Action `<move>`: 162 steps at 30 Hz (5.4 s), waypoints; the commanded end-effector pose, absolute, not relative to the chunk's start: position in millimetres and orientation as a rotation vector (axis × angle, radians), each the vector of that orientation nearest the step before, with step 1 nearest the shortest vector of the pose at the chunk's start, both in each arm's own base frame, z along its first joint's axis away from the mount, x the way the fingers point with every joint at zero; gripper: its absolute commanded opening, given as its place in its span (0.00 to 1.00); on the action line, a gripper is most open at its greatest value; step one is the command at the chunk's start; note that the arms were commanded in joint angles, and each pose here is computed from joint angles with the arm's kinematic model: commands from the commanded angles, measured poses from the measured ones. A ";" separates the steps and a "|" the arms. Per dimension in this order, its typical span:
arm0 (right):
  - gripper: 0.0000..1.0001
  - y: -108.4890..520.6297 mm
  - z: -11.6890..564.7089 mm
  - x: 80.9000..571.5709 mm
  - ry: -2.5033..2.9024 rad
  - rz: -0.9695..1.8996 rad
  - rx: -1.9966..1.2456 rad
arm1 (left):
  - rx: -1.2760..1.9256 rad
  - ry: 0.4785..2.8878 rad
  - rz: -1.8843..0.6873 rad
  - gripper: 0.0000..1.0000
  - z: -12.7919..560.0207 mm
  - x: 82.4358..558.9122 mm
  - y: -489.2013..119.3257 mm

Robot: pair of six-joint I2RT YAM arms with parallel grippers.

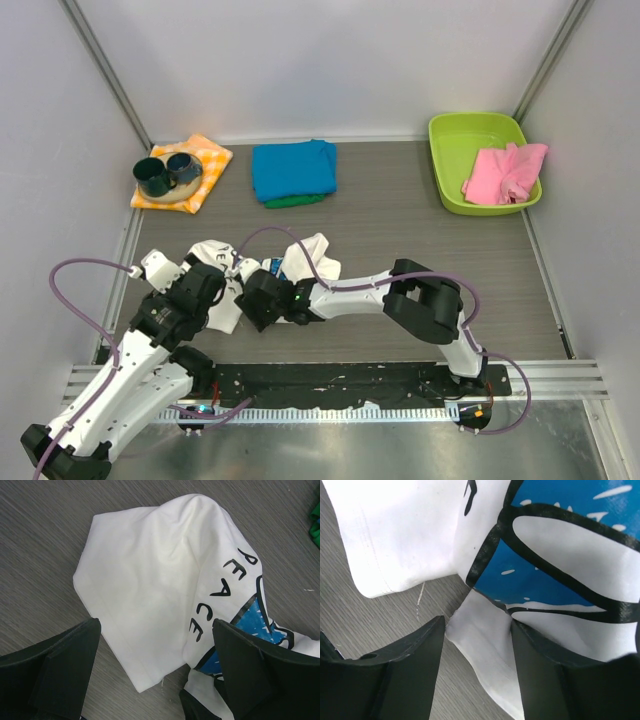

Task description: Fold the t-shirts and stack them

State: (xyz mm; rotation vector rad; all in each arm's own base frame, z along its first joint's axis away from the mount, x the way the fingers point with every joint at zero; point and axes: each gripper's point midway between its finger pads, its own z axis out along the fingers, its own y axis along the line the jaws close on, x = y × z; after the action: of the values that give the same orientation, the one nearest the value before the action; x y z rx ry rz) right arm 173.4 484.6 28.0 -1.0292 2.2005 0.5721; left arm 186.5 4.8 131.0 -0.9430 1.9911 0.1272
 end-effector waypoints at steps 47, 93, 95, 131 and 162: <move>0.01 257.2 273.0 256.4 2.161 0.216 -0.541 | -0.663 2.156 -0.156 1.00 128.5 217.3 -60.1; 0.80 197.0 132.8 187.8 2.317 0.079 -0.391 | -0.308 2.490 -0.362 0.86 73.5 231.0 -177.3; 0.79 198.1 126.3 196.9 2.332 0.114 -0.363 | -0.276 2.480 -0.402 0.85 78.6 231.1 -199.7; 0.01 156.2 55.0 292.8 2.395 -0.070 -0.008 | -0.325 2.370 -0.238 0.00 93.4 252.1 -211.4; 0.87 124.5 223.5 327.3 2.189 -0.112 0.104 | -0.600 2.177 -0.142 1.00 180.2 258.4 -81.3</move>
State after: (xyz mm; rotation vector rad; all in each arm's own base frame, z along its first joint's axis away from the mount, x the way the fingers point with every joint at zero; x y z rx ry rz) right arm 343.5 136.6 219.0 0.0817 2.1859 -0.1034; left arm 255.6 -84.2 155.3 -0.5301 2.2751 -0.0501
